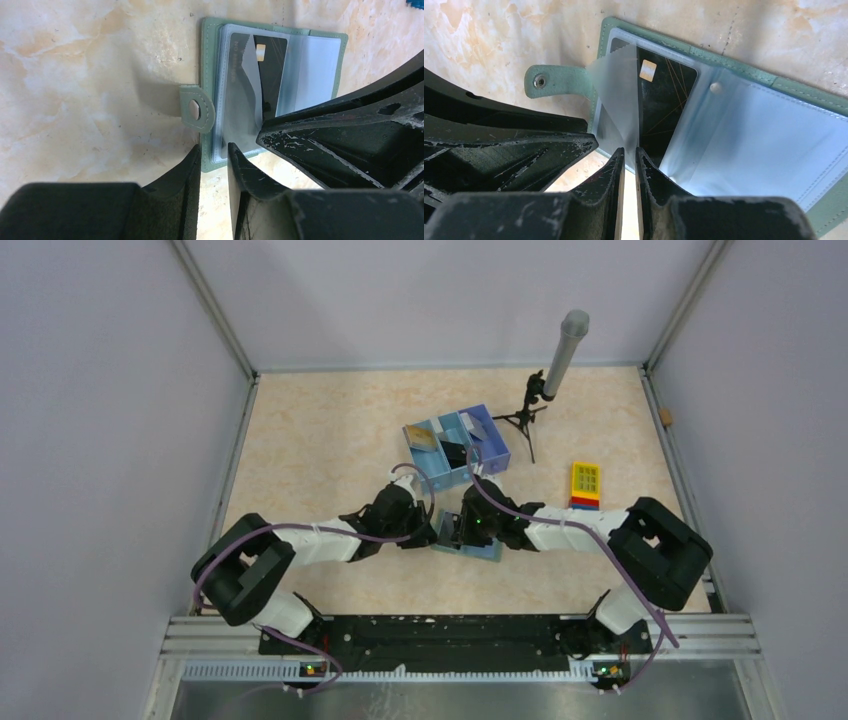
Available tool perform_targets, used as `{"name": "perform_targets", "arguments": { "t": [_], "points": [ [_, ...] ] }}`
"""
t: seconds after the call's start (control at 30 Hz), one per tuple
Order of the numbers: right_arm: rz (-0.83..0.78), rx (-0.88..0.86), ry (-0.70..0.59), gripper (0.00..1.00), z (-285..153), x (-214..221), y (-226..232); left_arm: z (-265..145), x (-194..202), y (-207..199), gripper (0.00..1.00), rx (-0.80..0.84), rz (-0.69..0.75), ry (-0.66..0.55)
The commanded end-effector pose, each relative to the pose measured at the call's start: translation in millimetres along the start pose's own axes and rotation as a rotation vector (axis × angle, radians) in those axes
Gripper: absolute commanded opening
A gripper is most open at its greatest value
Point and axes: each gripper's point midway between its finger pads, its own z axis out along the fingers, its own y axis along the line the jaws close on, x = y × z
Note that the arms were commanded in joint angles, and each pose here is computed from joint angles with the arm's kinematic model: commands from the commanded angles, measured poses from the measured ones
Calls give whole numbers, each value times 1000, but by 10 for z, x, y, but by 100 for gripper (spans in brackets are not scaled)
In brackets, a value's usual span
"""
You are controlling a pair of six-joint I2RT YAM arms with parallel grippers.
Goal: Put the credit cards into the card holder
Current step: Insert the credit card into the card holder.
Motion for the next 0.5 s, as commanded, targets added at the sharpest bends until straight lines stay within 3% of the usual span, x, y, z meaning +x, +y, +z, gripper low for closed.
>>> {"name": "perform_targets", "arguments": {
  "t": [0.0, 0.17, 0.33, 0.47],
  "points": [
    [-6, -61, -22, 12, 28, -67, 238, 17, 56, -71, 26, 49, -12, 16],
    [-23, -54, -44, 14, -40, -130, 255, -19, 29, -59, 27, 38, -10, 0],
    [-49, 9, -103, 25, -240, -236, 128, -53, -13, -71, 28, 32, -2, -14],
    [-51, 61, -121, 28, -272, -251, 10, -39, -25, -98, 28, 40, 4, -10]
  ]
}}
